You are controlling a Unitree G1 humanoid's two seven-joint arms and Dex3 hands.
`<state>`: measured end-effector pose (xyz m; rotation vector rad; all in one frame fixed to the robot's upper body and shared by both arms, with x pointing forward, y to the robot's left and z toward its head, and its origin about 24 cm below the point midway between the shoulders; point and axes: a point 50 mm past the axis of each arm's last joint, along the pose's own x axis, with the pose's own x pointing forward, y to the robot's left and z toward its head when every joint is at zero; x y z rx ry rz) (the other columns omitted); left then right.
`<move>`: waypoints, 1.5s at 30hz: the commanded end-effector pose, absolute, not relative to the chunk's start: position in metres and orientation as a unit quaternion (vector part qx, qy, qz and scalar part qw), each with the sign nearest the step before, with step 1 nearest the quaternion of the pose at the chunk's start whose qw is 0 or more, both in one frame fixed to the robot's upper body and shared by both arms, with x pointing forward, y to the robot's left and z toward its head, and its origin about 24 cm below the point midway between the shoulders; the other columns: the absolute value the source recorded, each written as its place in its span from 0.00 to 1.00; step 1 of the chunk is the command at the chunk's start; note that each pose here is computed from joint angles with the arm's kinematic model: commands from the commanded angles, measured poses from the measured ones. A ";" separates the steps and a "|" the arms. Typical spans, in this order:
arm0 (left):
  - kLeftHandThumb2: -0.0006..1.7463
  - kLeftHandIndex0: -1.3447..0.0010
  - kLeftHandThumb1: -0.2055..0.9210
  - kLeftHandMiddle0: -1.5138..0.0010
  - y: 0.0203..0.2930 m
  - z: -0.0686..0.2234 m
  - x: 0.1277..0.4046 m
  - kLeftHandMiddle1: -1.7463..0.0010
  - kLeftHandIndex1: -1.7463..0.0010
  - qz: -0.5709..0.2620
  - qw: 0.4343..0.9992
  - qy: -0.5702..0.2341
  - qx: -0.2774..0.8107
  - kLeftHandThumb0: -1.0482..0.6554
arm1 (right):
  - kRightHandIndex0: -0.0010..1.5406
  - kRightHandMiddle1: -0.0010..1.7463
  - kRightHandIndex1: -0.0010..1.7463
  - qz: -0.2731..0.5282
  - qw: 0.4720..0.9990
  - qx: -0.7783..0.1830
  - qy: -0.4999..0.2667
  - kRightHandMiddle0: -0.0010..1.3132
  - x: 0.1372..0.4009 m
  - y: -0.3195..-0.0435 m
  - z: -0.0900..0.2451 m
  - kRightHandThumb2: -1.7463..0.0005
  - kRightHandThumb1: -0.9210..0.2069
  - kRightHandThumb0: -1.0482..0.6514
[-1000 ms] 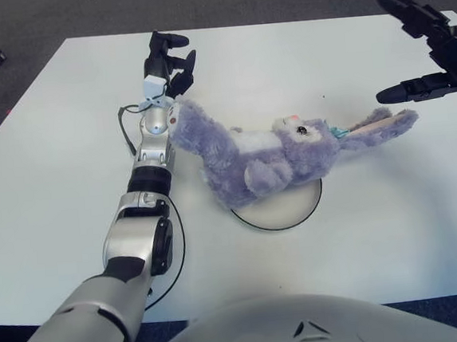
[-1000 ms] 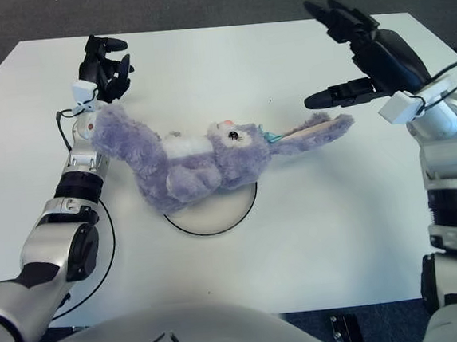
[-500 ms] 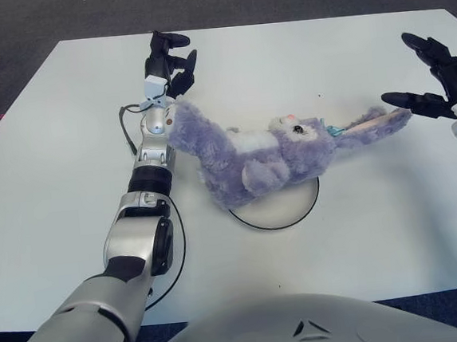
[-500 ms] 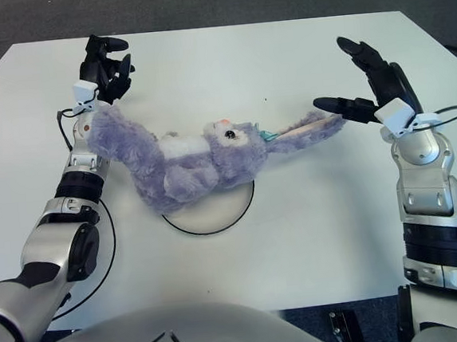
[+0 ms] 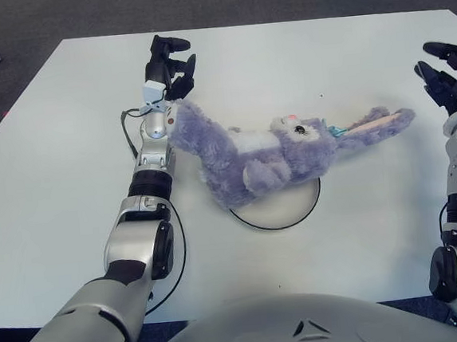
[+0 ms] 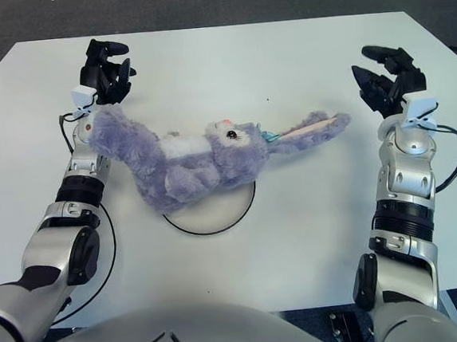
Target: Put the doll into the plate.
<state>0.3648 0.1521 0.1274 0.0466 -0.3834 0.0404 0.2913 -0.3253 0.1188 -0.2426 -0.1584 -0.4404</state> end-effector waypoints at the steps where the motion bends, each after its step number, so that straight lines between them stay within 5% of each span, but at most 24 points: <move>1: 0.23 0.83 1.00 0.76 0.154 0.128 0.363 0.07 0.14 0.018 0.980 -0.196 0.018 0.61 | 0.45 0.95 0.63 -0.220 0.964 -0.120 -0.091 0.22 0.293 -0.323 0.119 0.75 0.00 0.41; 6: 0.23 0.83 1.00 0.75 0.155 0.125 0.362 0.08 0.16 0.019 0.981 -0.194 0.013 0.61 | 0.43 0.99 0.78 -0.220 0.964 -0.119 -0.090 0.18 0.294 -0.321 0.116 0.72 0.00 0.41; 21: 0.21 0.79 0.99 0.72 0.158 0.114 0.354 0.09 0.19 0.017 0.981 -0.194 0.003 0.61 | 0.44 1.00 0.97 -0.206 0.974 -0.084 -0.044 0.16 0.299 -0.301 0.093 0.71 0.00 0.41; 45: 0.21 0.79 0.99 0.71 0.191 0.093 0.305 0.11 0.19 0.014 0.978 -0.203 -0.035 0.61 | 0.45 1.00 1.00 -0.145 0.986 -0.006 -0.080 0.16 0.269 -0.223 0.086 0.71 0.00 0.41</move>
